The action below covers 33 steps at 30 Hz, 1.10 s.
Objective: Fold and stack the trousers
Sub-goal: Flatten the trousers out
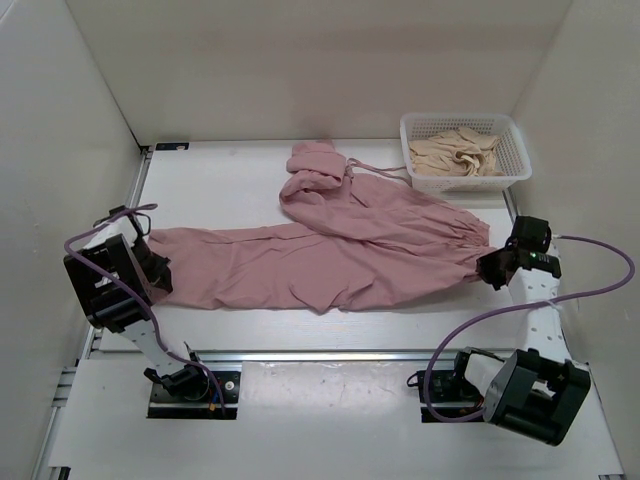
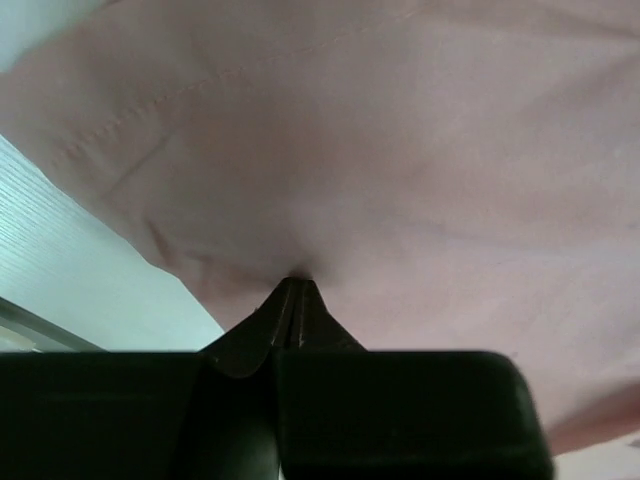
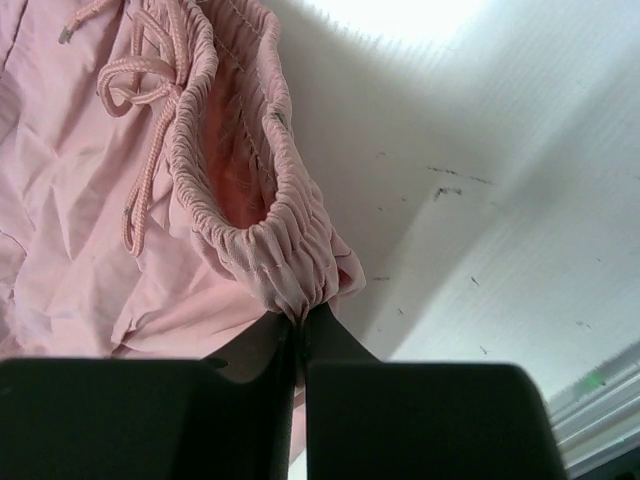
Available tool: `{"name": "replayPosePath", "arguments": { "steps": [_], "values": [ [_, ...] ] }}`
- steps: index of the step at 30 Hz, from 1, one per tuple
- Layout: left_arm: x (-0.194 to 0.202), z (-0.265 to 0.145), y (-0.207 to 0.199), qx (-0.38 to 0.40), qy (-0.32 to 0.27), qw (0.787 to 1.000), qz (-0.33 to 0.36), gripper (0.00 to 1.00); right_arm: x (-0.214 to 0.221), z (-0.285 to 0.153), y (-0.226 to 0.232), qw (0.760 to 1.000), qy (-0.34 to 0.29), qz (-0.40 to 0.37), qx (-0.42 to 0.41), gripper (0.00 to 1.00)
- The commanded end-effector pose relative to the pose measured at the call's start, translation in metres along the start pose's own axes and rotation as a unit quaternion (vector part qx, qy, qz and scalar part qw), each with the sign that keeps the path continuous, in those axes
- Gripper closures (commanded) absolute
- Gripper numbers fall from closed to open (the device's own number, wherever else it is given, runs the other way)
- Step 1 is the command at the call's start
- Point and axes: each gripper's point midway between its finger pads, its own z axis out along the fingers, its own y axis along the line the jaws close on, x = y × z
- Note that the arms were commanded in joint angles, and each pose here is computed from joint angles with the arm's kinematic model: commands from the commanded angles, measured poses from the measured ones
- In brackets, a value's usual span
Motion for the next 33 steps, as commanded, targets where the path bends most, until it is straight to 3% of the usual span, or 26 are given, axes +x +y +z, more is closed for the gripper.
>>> {"name": "replayPosePath", "arguments": {
  "steps": [1,11,12,13,14,17,20,24,25,28,33],
  "values": [
    [-0.017,-0.009,-0.007,0.011,-0.033,0.999,0.004,0.90,-0.008,-0.019,-0.001,1.000,-0.021,-0.001,-0.004,1.00],
    [-0.032,-0.037,-0.007,0.018,-0.076,0.997,-0.009,0.90,-0.007,-0.042,-0.030,0.998,-0.044,-0.007,0.044,0.97],
    [-0.034,-0.044,-0.010,0.029,-0.083,0.996,-0.010,0.90,-0.008,-0.044,-0.029,0.998,-0.048,-0.007,0.040,0.87],
    [-0.033,-0.044,-0.012,0.033,-0.080,0.996,-0.009,0.90,-0.008,-0.044,-0.030,0.998,-0.047,-0.019,0.041,0.39],
    [-0.035,-0.054,-0.017,0.049,-0.085,0.995,-0.009,0.84,-0.010,-0.046,-0.027,0.998,-0.051,-0.018,0.037,0.20],
    [-0.024,-0.068,-0.043,0.085,-0.089,0.992,0.025,0.80,-0.023,-0.057,-0.017,0.996,-0.073,-0.042,0.025,0.03],
    [-0.006,-0.074,-0.070,0.111,-0.078,0.989,0.066,0.79,-0.034,-0.077,0.018,0.990,-0.105,-0.083,-0.036,0.00],
    [0.022,-0.076,-0.117,0.124,-0.068,0.982,0.126,0.79,-0.008,-0.076,0.076,0.972,-0.079,-0.199,-0.094,0.03],
    [0.026,-0.068,-0.122,0.116,-0.057,0.983,0.134,0.79,0.015,-0.080,0.100,0.959,-0.055,-0.246,-0.127,0.04],
    [0.033,-0.049,-0.131,0.100,-0.031,0.985,0.138,0.79,0.074,-0.047,0.117,0.942,0.052,-0.307,-0.122,0.06],
    [0.033,-0.026,-0.128,0.070,-0.013,0.988,0.138,0.80,0.134,0.017,0.094,0.939,0.166,-0.289,-0.089,0.08]
  ]
}}
